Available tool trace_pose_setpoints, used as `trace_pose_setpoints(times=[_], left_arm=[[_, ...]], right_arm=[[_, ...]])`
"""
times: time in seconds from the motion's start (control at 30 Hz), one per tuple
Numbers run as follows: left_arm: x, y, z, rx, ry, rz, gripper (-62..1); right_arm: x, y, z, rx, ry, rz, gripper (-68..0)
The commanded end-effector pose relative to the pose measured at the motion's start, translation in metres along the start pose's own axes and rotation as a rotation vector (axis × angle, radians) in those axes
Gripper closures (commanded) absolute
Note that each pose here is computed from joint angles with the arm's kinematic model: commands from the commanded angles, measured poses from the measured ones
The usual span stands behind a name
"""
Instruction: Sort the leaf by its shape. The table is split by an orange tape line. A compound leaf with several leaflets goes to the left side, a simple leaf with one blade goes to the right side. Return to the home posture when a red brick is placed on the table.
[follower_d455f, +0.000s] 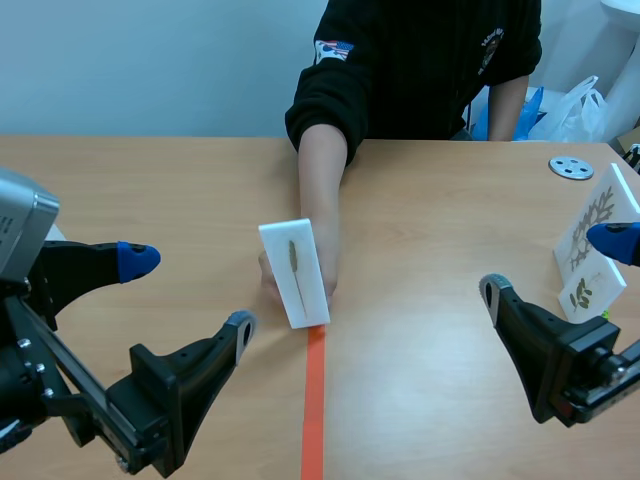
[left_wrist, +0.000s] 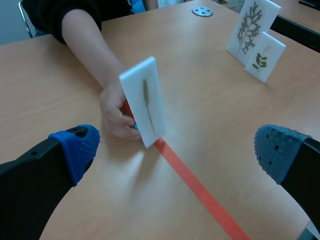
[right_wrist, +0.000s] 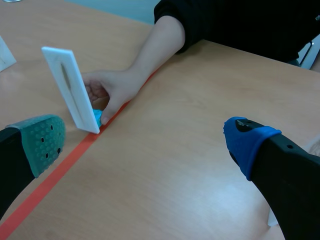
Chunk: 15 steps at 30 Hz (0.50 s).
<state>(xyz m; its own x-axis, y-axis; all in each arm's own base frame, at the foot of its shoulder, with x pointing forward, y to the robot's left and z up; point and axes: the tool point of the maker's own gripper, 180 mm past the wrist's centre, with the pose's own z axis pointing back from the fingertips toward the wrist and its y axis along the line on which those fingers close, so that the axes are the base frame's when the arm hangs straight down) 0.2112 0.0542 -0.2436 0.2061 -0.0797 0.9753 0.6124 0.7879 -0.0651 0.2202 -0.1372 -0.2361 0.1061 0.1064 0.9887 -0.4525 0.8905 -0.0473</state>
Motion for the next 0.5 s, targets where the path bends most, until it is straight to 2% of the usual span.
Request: trace_pose_setpoints(times=[0.0, 0.47], left_arm=[[0.0046, -0.0013, -0.0003, -0.007, -0.021, 0.006, -62.3], [0.0046, -0.0012, -0.0004, -0.007, -0.021, 0.006, -62.3]], right_arm=[[0.0071, -0.0006, -0.0004, 0.005, -0.021, 0.007, -67.9], [0.0071, -0.0006, -0.0004, 0.005, -0.021, 0.006, -67.9]])
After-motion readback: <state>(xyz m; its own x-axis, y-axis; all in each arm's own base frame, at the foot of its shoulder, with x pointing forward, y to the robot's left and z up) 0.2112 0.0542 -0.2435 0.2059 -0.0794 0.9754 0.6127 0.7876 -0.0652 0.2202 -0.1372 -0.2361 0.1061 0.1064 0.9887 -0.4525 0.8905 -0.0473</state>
